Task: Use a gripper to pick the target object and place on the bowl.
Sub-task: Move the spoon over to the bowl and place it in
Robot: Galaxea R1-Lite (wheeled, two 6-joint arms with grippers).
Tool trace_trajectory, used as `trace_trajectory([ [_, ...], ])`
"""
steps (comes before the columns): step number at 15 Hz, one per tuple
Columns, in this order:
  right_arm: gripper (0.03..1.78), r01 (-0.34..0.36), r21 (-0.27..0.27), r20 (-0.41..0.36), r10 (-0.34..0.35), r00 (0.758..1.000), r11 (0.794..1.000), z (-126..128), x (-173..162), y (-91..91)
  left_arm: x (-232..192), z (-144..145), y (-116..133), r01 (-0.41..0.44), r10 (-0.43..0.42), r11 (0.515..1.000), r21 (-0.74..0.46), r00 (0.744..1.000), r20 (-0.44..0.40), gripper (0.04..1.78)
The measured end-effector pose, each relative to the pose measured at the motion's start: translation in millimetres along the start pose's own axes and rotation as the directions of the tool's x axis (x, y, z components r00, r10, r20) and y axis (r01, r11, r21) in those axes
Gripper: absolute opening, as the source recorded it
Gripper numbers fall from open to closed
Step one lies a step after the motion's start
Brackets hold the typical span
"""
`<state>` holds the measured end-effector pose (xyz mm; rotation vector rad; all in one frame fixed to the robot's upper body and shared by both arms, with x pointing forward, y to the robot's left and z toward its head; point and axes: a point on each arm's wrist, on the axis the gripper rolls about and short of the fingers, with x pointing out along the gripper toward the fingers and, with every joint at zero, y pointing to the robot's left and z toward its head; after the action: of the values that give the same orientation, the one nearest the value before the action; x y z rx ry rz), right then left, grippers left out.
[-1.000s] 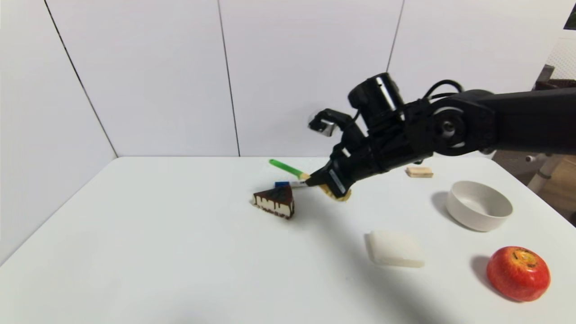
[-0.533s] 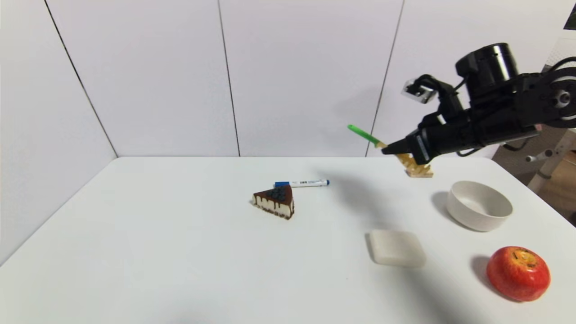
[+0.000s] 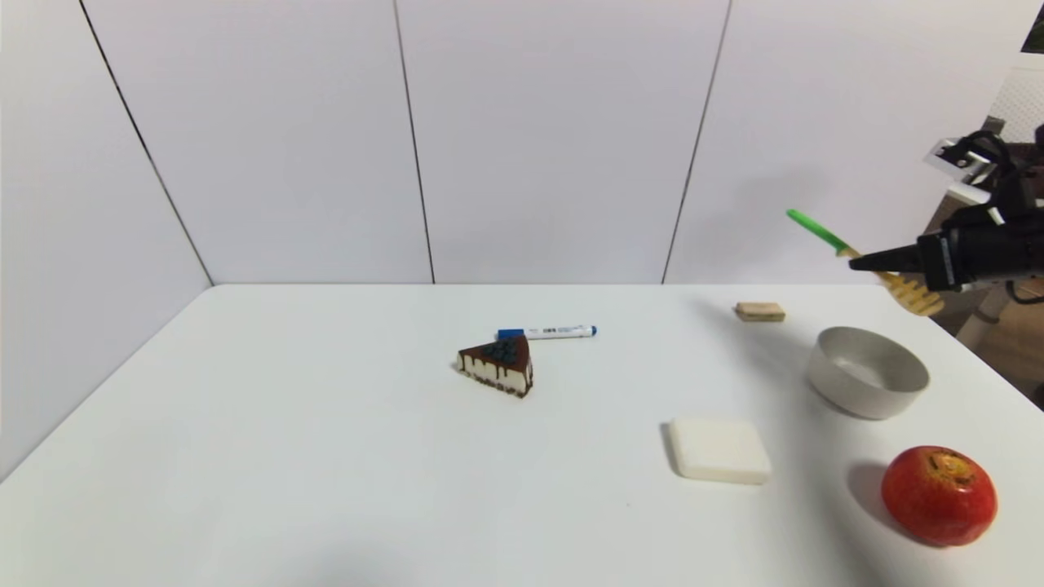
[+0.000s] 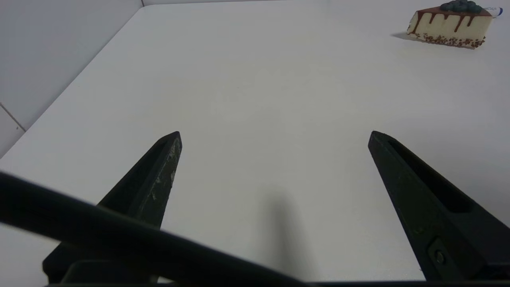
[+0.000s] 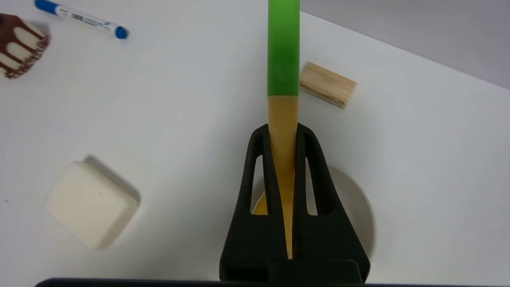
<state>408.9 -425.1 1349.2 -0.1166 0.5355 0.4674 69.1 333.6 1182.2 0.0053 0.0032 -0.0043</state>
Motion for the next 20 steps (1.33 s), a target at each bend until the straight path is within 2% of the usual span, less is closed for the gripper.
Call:
trace_trajectory([
  [3, 0.11, 0.031, 0.051, -0.033, -0.029, 0.999, 0.998, -23.1, -9.2, -16.2, 0.0, 0.0, 0.0, 0.000, 0.000, 1.000, 0.000, 1.000, 0.000, 1.69],
  [7, 0.11, 0.045, 0.069, -0.039, -0.042, 0.998, 0.997, -29.4, -14.7, -18.0, 0.0, 0.0, 0.0, 0.000, 0.000, 1.000, 0.000, 1.000, 0.000, 1.69],
  [12, 0.11, -0.062, 0.038, 0.060, 0.060, 0.996, 0.997, -36.0, -1.9, -23.4, 0.0, 0.0, 0.0, 0.000, 0.000, 1.000, 0.000, 1.000, 0.000, 1.69],
  [20, 0.11, -0.057, -0.055, 0.138, 0.064, 0.988, 0.997, -62.2, 37.8, -36.2, 0.0, 0.0, 0.0, 0.001, -0.001, 1.000, 0.000, 1.000, 0.000, 1.69],
])
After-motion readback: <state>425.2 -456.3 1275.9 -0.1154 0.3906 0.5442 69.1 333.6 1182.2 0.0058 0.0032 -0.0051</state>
